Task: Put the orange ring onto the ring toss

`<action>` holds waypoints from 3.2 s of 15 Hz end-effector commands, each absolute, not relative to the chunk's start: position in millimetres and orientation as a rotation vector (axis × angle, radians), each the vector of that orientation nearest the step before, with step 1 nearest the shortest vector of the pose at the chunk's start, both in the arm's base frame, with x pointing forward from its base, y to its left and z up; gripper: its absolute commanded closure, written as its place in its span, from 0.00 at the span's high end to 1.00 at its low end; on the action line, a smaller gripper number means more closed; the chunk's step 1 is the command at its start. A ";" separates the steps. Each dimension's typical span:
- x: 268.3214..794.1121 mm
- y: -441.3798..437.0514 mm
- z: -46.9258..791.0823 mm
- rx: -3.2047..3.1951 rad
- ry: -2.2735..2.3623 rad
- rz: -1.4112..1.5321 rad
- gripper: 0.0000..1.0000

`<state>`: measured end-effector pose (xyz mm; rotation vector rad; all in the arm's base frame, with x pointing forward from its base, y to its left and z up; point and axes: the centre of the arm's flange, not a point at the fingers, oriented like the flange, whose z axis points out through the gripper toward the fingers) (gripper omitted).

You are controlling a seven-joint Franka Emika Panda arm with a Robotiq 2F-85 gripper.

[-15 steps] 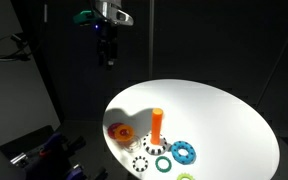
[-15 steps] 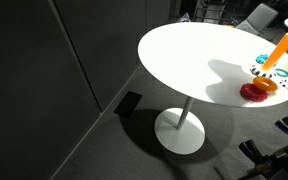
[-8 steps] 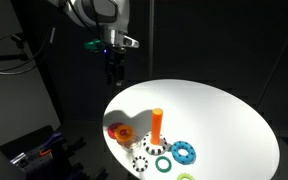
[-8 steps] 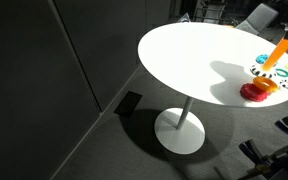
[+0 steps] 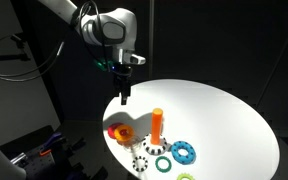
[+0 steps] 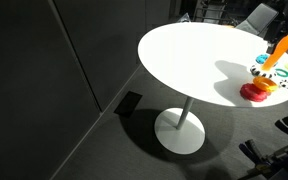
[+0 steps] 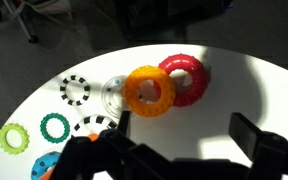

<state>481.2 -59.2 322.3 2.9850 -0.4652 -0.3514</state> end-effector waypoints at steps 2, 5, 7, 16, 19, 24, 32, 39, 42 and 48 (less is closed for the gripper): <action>476.4 -73.6 312.9 3.023 -0.615 -0.310 1.00; 472.6 -82.9 310.6 3.024 -0.698 -0.239 1.00; 472.7 -88.0 313.3 3.001 -0.772 -0.193 1.00; 483.9 -87.9 291.2 3.016 -0.715 -0.240 1.00; 488.0 -87.5 273.2 3.009 -0.721 -0.248 1.00; 481.3 -86.1 242.3 2.990 -0.722 -0.282 1.00; 468.3 -82.4 204.0 2.967 -0.792 -0.223 1.00; 462.0 -82.7 187.2 2.952 -0.826 -0.221 1.00; 461.5 -83.4 183.9 2.945 -0.839 -0.225 0.66; 461.8 -83.9 190.2 2.943 -0.843 -0.212 0.18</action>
